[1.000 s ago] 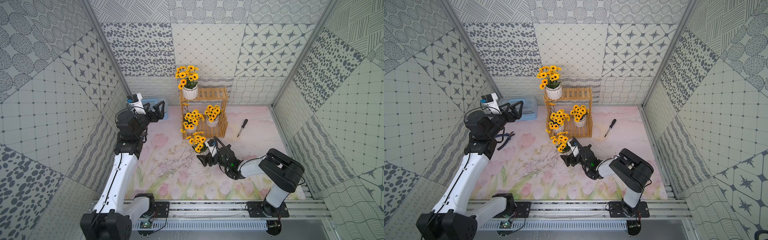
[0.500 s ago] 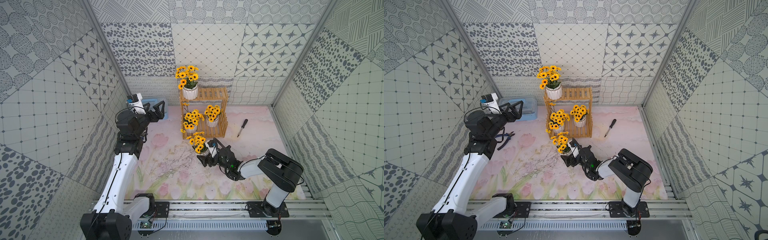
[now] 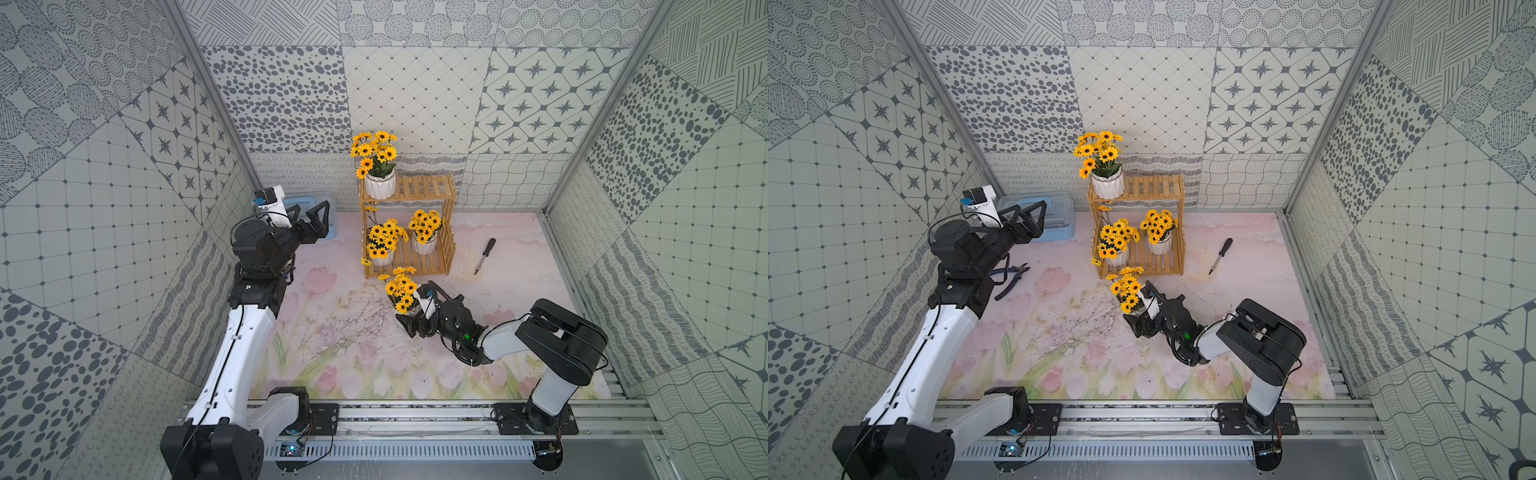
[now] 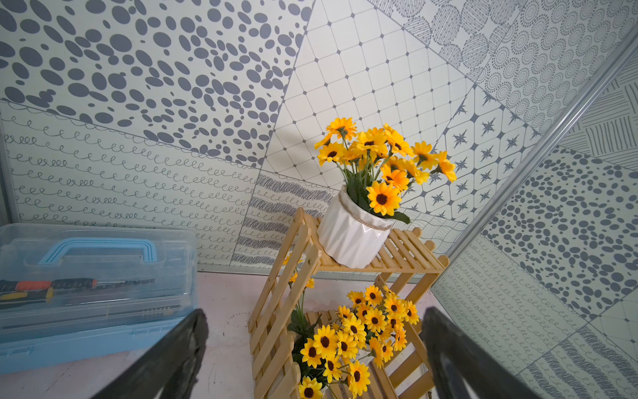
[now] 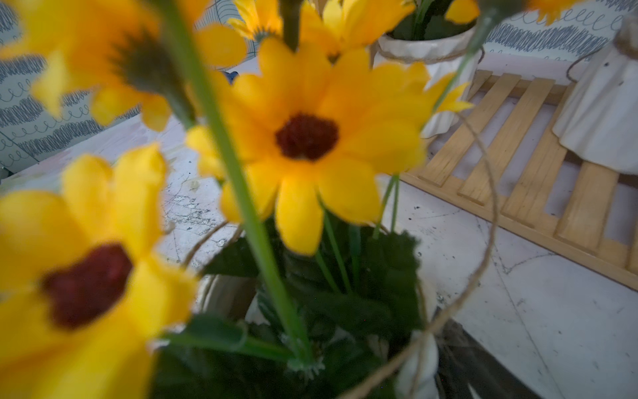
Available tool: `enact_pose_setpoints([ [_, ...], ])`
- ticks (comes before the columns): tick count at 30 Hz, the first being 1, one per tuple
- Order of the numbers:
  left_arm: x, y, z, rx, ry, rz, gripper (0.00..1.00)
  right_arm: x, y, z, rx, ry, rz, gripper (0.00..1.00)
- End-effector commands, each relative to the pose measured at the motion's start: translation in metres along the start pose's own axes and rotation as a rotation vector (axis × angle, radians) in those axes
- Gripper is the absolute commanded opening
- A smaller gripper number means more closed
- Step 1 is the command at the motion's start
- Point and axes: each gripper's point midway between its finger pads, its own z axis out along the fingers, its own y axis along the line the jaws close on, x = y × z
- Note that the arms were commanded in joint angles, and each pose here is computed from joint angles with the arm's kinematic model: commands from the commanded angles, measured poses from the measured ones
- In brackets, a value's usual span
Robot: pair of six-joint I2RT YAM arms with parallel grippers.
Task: Take the sunflower pots off the shelves
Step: Place the sunflower pot at the center of the board.
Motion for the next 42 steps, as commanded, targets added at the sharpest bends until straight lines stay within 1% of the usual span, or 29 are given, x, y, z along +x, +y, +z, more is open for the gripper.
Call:
enact_pose_setpoints([
  [1,-0.006,-0.007,0.000,0.028,-0.011,0.011,0.97,0.028,-0.007,-0.002,0.039,0.103,-0.018,0.00],
  [5,-0.006,-0.006,0.001,0.027,-0.009,0.008,0.97,0.037,-0.007,-0.001,0.039,0.134,-0.006,0.00],
  [10,-0.005,-0.005,0.004,0.029,-0.004,0.000,0.97,0.039,-0.006,-0.003,0.035,0.144,0.006,0.01],
  [12,-0.005,-0.005,0.005,0.031,-0.004,0.003,0.97,0.039,-0.006,-0.003,0.035,0.149,0.012,0.08],
  [13,-0.005,-0.005,0.005,0.029,-0.004,0.002,0.97,0.041,-0.006,-0.003,0.036,0.158,0.017,0.16],
  [14,-0.005,-0.005,0.005,0.029,-0.003,0.001,0.97,0.041,-0.006,-0.003,0.035,0.161,0.020,0.21],
  [16,-0.005,-0.005,0.005,0.030,-0.003,0.004,0.97,0.042,-0.005,-0.002,0.032,0.170,0.024,0.28],
  [20,-0.006,-0.005,0.005,0.030,-0.006,0.005,0.97,0.042,-0.006,0.000,0.037,0.179,0.026,0.33],
  [25,-0.006,-0.006,0.004,0.030,-0.004,0.005,0.97,0.042,-0.008,-0.004,0.050,0.184,0.039,0.35],
  [31,-0.005,-0.005,0.004,0.027,-0.004,0.006,0.97,0.048,-0.009,-0.006,0.052,0.218,0.050,0.46],
  [42,-0.004,-0.004,0.005,0.025,-0.002,0.008,0.97,0.052,-0.010,-0.006,0.061,0.243,0.057,0.59],
])
